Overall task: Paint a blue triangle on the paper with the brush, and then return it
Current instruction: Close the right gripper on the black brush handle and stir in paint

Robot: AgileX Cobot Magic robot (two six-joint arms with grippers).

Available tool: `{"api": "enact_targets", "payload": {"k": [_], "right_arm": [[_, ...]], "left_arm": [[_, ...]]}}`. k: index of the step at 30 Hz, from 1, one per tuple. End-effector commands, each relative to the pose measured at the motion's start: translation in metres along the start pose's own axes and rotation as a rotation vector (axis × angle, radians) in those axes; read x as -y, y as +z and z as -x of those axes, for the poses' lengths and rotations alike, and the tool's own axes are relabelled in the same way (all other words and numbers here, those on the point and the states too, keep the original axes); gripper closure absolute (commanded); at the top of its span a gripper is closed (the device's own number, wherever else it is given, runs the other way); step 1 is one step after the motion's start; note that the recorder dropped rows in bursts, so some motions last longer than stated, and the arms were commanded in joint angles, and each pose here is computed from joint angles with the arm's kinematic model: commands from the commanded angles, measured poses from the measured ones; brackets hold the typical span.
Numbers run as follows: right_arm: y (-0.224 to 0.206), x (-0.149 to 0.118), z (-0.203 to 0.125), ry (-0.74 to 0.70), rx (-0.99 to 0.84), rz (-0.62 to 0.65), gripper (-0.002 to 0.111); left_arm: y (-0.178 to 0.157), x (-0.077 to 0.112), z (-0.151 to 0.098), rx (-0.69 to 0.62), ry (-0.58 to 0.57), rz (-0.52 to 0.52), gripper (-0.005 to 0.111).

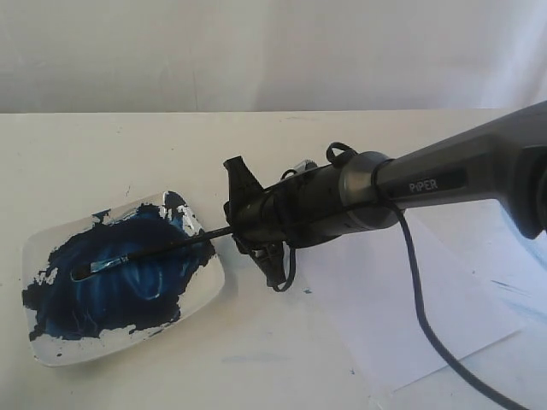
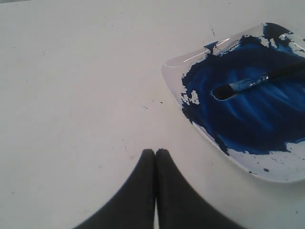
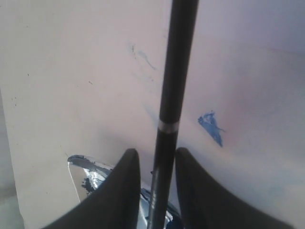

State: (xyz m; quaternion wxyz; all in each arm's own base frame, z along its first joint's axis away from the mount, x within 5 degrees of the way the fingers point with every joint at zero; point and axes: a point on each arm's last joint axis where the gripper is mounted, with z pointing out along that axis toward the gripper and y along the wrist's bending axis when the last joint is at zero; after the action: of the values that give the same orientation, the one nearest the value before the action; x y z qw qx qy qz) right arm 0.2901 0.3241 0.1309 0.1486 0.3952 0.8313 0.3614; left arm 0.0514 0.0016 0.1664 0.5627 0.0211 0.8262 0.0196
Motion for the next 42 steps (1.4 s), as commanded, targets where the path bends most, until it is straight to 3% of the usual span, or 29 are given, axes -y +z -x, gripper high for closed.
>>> {"api": "enact_targets", "payload": {"k": [1,42], "right_arm": [[0.000,-0.001,0.002,-0.002,0.008,0.003,0.082],[0.020,-0.001,0.000,0.034,-0.038,-0.002,0.082]], "left_arm": [[0.000,0.000,-0.001,-0.001,-0.011,-0.002,0.107],[0.000,0.000,-0.001,-0.001,-0.011,-0.002,0.107]]}}
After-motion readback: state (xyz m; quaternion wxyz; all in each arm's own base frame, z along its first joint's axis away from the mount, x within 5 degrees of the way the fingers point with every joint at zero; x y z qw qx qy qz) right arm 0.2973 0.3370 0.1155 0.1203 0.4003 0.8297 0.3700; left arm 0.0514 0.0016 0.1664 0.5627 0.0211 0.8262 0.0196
